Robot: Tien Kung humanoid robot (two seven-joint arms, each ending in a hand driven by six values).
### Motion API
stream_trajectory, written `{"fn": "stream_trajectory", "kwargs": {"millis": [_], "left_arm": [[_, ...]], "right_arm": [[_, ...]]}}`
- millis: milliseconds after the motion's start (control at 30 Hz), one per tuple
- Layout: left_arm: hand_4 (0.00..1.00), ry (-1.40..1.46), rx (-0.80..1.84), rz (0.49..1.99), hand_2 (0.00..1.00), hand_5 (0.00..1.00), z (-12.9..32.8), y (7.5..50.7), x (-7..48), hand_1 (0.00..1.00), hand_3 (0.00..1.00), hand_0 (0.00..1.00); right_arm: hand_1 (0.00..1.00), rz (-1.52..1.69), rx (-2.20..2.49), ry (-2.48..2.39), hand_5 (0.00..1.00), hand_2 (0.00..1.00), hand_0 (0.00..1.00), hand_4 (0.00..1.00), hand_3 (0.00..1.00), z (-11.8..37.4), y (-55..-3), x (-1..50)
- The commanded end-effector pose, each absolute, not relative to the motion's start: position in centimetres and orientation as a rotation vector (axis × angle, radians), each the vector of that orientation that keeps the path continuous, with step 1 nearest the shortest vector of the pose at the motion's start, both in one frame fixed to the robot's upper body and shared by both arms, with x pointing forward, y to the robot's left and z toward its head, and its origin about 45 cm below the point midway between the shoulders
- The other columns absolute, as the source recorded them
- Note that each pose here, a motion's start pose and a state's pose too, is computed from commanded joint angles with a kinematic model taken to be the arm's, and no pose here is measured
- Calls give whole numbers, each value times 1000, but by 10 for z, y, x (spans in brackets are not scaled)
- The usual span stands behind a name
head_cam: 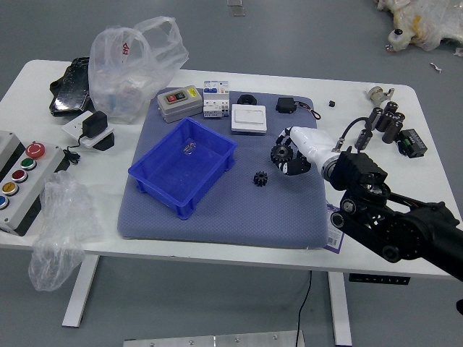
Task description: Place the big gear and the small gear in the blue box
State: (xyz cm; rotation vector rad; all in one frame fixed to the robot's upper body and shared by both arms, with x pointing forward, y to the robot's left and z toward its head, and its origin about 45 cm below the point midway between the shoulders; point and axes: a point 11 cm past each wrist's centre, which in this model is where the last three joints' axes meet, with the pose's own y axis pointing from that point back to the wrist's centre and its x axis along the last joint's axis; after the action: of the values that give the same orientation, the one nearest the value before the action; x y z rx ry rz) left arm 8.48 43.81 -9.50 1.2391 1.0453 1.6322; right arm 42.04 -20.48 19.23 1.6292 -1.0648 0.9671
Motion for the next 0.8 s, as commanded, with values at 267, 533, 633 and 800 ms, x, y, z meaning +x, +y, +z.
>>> {"fn": "stream_trajectory", "kwargs": {"millis": [267,533,633,800], "left_arm": [[731,1048,1241,1630,555,386,-95,438,84,572,651,612],[731,1048,1243,1632,555,385,-95,439,84,571,651,612],[731,1049,1241,1632,556,386,-95,438,84,570,651,611],[731,1051,1242,1634,556,386,-95,438,84,572,652,611]], "right_arm": [[378,1031,1648,-1103,21,434,254,570,549,220,-194,426],[377,1068,1624,-1148,28,433,252,572,549,239,-199,434],[375,1065,1624,-1156,41,421,242,583,555,238,-201,433],[370,1065,1632,-1158,54,414,241,593,554,235,-200,431]]}}
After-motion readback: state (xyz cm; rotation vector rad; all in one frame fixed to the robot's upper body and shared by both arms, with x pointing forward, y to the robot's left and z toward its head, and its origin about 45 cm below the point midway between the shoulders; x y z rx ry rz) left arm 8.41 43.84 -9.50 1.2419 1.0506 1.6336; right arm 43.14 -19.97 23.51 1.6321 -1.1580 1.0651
